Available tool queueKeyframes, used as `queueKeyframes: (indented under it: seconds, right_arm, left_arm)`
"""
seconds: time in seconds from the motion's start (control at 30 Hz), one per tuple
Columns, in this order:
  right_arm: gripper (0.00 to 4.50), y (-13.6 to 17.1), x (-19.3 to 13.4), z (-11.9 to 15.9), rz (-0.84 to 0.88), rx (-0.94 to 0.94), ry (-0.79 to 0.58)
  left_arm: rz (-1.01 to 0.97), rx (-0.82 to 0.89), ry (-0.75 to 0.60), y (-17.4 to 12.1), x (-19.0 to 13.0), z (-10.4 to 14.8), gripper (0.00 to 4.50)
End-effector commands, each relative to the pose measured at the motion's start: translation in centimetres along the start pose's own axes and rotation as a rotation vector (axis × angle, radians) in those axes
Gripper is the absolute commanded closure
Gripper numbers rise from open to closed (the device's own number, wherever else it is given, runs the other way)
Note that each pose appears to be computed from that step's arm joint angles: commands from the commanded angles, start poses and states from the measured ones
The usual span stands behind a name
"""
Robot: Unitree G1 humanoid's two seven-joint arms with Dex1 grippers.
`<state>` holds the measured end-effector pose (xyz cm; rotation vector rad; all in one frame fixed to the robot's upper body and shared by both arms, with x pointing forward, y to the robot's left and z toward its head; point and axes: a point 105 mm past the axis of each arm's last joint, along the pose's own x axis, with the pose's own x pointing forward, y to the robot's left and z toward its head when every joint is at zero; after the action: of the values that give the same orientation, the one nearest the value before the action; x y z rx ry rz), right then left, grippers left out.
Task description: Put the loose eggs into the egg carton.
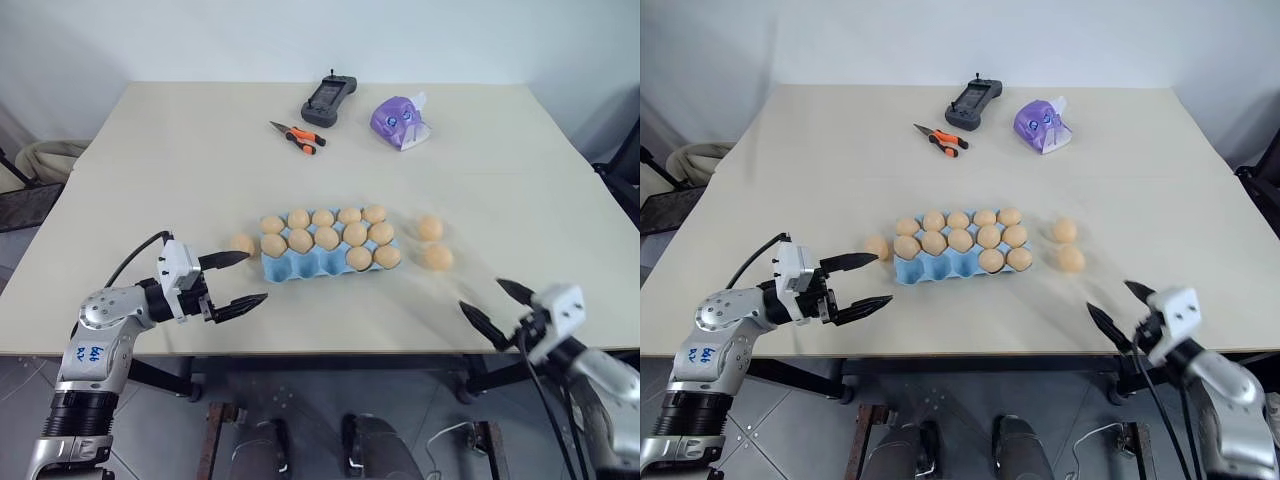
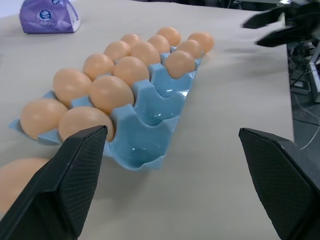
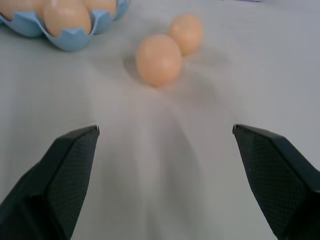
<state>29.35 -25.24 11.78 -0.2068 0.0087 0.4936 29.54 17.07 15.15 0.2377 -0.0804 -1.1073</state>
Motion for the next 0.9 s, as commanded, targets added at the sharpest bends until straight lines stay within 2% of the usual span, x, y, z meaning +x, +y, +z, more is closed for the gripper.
queueKeyframes:
  seconds: [0.03, 0.2, 0.33, 0.43, 0.63, 0.7, 0.9]
  right_arm:
    - [0.01, -0.5, 2.1, 0.5, 0.04, -0.012, 0.041]
    - [0.01, -0.2, 5.3, 0.6, 0.14, -0.015, 0.072]
    - [0.01, -0.6, 7.3, 0.5, 0.142, -0.017, 0.093]
    - [0.59, -0.9, 8.3, 0.6, 0.135, -0.046, 0.091]
    - [2.63, -0.5, 8.9, 1.1, 0.183, -0.049, 0.068]
    - [2.76, -0.1, 8.9, 1.6, 0.203, -0.046, 0.052]
    - [2.76, 4.7, 9.4, 8.3, 0.386, -0.028, -0.158]
  left_arm:
    - [-0.025, 0.044, -0.044, -0.8, 0.6, 1.6, 0.0]
    - [-0.019, 0.033, -0.032, -1.7, 0.3, 1.3, 0.0]
    - [-0.004, 0.028, -0.033, -1.9, 0.2, 1.3, 0.0]
    - [0.008, 0.03, -0.037, -2.0, 0.2, 1.4, 0.0]
    - [0.036, 0.041, -0.034, -1.7, -0.2, 1.6, 0.0]
    - [0.05, 0.039, -0.035, -1.5, -0.4, 1.6, 0.0]
    - [0.115, 0.021, -0.046, -0.9, -1.4, 1.6, 0.0]
